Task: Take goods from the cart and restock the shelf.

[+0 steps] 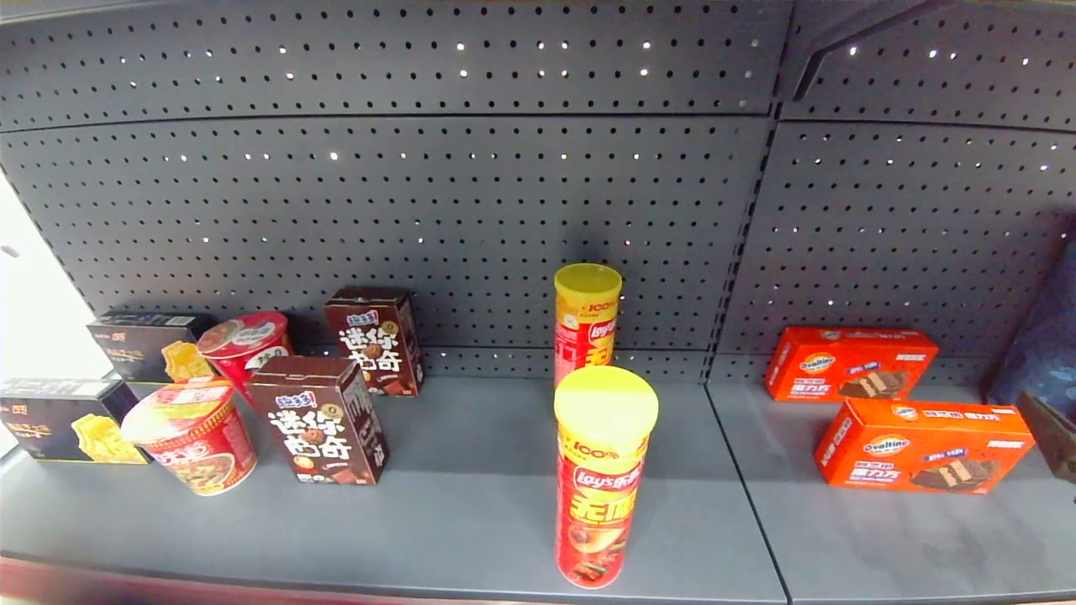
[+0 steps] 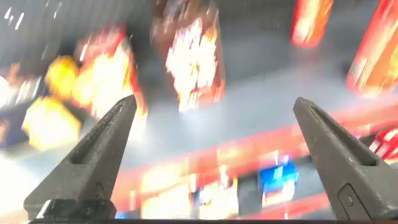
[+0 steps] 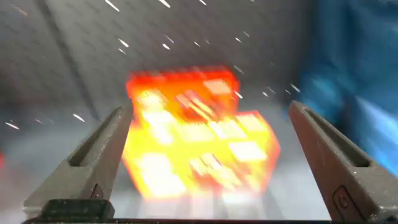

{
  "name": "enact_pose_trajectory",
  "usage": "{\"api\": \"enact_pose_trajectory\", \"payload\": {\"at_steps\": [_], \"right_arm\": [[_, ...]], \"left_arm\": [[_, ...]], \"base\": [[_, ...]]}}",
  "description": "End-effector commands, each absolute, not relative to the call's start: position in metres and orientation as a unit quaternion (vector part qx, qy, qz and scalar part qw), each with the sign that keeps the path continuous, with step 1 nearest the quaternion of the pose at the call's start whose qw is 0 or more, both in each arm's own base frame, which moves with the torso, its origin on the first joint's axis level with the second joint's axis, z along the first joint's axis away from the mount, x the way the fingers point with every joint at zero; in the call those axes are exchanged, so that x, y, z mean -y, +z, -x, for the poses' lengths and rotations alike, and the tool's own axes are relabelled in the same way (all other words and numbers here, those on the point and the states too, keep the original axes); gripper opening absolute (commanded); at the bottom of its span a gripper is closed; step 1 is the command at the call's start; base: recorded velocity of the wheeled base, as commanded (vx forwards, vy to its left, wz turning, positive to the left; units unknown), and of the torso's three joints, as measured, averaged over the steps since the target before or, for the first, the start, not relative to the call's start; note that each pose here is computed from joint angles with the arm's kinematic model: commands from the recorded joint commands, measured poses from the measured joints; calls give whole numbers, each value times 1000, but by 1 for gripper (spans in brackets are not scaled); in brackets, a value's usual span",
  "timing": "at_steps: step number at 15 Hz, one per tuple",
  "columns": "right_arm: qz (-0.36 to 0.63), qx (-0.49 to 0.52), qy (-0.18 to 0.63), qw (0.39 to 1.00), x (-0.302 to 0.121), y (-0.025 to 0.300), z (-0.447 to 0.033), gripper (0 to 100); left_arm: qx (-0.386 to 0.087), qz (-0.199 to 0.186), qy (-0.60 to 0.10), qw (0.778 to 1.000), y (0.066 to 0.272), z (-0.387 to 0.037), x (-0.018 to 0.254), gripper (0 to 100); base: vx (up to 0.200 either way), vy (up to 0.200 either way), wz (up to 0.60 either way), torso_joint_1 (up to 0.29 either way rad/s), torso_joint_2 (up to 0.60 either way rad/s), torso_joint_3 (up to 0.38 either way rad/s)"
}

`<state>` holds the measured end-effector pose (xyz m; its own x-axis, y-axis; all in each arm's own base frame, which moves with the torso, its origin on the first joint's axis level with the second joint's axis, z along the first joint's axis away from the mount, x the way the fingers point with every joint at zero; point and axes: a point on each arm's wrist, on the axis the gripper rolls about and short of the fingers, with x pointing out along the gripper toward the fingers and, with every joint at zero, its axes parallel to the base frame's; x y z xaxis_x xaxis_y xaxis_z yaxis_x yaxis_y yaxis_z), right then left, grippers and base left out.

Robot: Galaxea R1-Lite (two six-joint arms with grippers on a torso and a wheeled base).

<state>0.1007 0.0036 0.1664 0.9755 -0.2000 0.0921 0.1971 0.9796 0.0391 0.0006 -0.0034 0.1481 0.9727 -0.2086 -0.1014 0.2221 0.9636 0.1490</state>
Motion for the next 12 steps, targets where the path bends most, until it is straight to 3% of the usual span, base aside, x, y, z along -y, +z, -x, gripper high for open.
{"api": "enact_pose_trajectory", "payload": {"at_steps": [1,2,6,8,12], "right_arm": [[-9,72,-132,989,4,156,-55,100],[-9,72,-132,989,4,156,-55,100],[23,57,-125,990,7,115,19,100],[14,52,-102,993,6,107,23,100],[25,35,-25,999,3,94,19,100]], "left_arm": [[1,-79,-47,996,122,37,0,100],[1,-79,-47,996,122,37,0,100],[13,-80,-51,995,100,24,1,100],[22,-83,-65,994,87,18,2,100],[6,-76,-144,987,83,19,5,100]], "base": [[0,0,0,0,0,0],[0,0,0,0,0,0],[0,0,0,0,0,0],[0,0,0,0,0,0],[0,0,0,0,0,0]]}}
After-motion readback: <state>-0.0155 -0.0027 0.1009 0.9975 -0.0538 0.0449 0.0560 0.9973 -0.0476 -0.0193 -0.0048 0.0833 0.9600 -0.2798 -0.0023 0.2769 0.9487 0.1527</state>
